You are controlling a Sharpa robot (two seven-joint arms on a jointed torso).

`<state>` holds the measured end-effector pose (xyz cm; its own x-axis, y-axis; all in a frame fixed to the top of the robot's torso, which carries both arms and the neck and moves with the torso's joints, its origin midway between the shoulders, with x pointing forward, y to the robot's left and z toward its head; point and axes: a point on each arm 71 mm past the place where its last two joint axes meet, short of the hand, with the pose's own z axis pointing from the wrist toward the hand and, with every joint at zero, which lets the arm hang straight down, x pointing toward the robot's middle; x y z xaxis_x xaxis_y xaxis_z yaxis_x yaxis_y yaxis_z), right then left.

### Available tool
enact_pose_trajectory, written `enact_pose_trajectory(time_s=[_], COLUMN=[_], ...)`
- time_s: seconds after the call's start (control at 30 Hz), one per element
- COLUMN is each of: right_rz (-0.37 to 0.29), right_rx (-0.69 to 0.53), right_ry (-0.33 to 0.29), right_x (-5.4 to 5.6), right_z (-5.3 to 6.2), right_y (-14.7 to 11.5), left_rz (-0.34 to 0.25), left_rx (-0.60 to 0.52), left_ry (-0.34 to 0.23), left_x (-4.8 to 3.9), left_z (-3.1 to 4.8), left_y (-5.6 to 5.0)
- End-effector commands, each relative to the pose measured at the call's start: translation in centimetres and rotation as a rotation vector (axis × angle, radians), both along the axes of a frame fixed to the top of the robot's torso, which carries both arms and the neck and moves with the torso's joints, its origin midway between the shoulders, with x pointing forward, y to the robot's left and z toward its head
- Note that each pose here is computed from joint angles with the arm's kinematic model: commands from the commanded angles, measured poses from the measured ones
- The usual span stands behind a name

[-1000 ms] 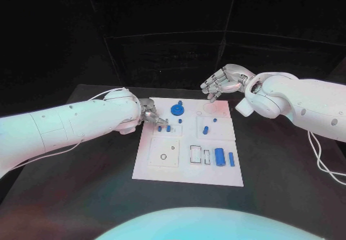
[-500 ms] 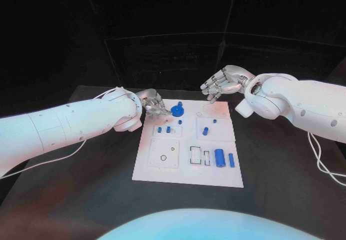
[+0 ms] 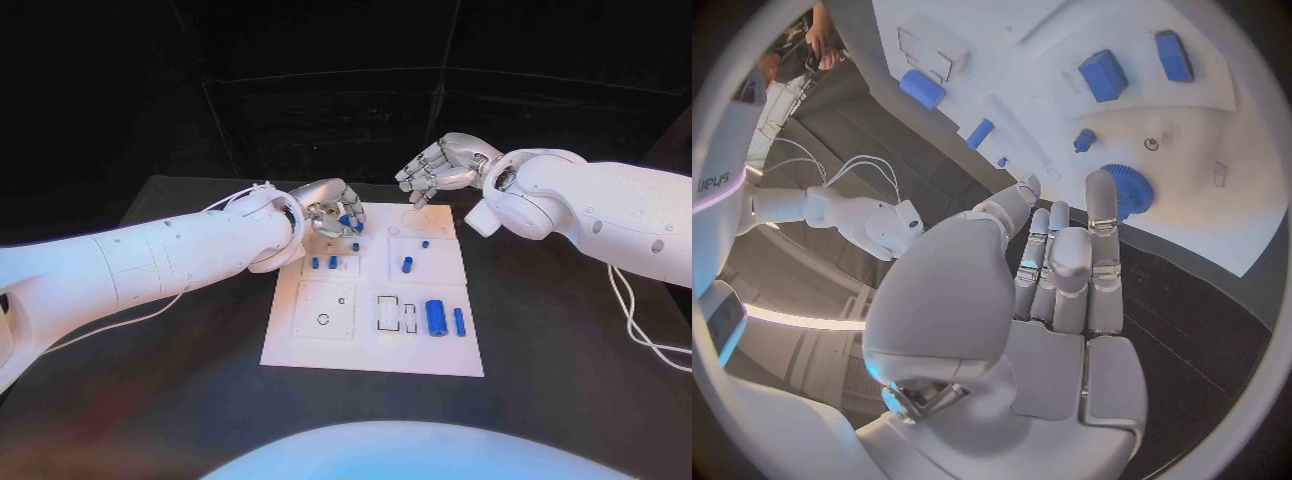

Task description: Assemble the parts on the task board

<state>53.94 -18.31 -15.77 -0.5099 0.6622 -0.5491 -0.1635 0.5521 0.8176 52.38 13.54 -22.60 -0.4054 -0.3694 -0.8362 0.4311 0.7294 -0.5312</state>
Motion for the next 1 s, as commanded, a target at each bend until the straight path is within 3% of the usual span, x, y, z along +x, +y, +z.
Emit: enact_pose_trajectory(time_s=[0.03, 0.27, 0.63, 1.0], right_rz=[0.004, 0.008, 0.009, 0.013], right_rx=[0.012, 0.009, 0.008, 0.008], right_ry=[-0.019, -0.019, -0.018, -0.016], right_x=[0.1, 0.1, 0.1, 0.0], right_z=[0.3, 0.2, 0.2, 0.2], right_y=[0.1, 0.3, 0.4, 0.6], left_rz=[-0.151, -0.193, -0.153, -0.149], left_rx=[0.099, 0.184, 0.223, 0.282], left_ry=[-0.084, -0.084, -0.119, -0.071], left_x=[-0.44, -0.18, 0.91, 1.20], left_z=[-0.24, -1.47, -1.74, -2.25], left_y=[-0.8, -1.2, -1.4, -1.9])
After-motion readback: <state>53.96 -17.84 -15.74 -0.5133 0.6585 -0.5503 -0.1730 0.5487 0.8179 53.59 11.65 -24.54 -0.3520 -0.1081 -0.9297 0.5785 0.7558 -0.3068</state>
